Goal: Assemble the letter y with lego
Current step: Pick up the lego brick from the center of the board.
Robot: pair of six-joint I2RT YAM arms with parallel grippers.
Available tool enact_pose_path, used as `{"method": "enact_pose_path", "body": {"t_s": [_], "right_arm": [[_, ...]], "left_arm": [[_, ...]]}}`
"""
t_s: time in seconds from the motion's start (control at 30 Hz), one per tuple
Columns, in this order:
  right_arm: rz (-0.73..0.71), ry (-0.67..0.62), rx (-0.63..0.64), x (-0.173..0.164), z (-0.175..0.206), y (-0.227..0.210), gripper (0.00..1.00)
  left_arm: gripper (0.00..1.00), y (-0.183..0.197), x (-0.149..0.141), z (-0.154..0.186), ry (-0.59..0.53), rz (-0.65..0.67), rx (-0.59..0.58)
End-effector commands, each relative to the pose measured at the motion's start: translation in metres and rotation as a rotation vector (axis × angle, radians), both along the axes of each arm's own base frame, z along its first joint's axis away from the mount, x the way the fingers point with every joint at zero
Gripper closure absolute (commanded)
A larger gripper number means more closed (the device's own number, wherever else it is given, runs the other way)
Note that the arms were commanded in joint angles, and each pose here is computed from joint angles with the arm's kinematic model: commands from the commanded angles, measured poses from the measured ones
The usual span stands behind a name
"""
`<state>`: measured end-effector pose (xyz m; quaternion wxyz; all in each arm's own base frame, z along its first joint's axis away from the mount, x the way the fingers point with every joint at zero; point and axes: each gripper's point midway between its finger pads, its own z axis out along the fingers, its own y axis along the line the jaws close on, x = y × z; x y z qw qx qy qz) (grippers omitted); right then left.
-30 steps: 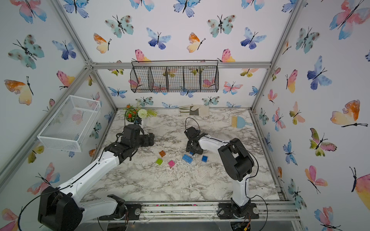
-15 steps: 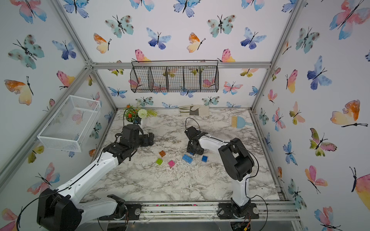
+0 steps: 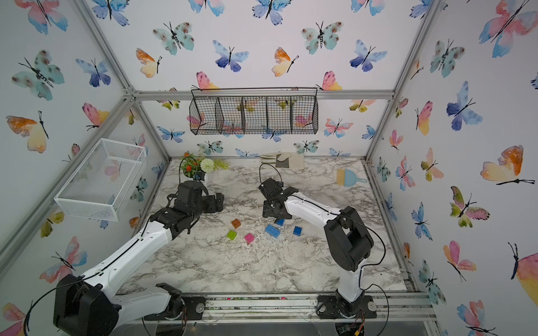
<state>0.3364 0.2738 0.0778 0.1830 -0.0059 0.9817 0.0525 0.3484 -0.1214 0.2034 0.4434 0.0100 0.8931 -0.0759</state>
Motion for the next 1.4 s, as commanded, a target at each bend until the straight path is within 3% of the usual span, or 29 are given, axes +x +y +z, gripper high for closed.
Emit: {"method": "enact_pose_path", "body": {"t_s": [0.0,0.27,0.3,0.37,0.47,0.7,0.93,1.37], "right_arm": [[0.021,0.131,-0.122,-0.016,-0.027,-0.016,0.01],[0.033,0.095,-0.081,-0.011,-0.027,-0.009,0.01],[0.029,0.109,-0.082,-0.013,-0.03,-0.009,0.06],[0.013,0.132,-0.077,-0.014,-0.037,-0.009,0.29],[-0.017,0.164,-0.068,-0.017,-0.046,-0.008,0.43],[-0.103,0.153,-0.072,-0.014,-0.046,-0.023,0.39],[-0.158,0.188,0.027,-0.015,-0.059,-0.031,0.41],[-0.123,0.2,0.012,-0.005,-0.066,-0.024,0.47]], "left_arm": [[0.07,0.0,0.0,0.013,-0.029,0.003,-0.013],[0.07,0.001,0.0,0.013,-0.03,0.004,-0.012],[0.07,0.0,0.0,0.013,-0.029,0.004,-0.014],[0.07,0.0,0.0,0.013,-0.03,0.004,-0.015],[0.07,0.001,-0.001,0.014,-0.034,0.005,-0.015],[0.07,0.001,-0.001,0.015,-0.039,0.004,-0.017],[0.07,0.001,-0.001,0.016,-0.039,0.003,-0.019],[0.07,0.002,-0.002,0.015,-0.042,0.007,-0.016]]}}
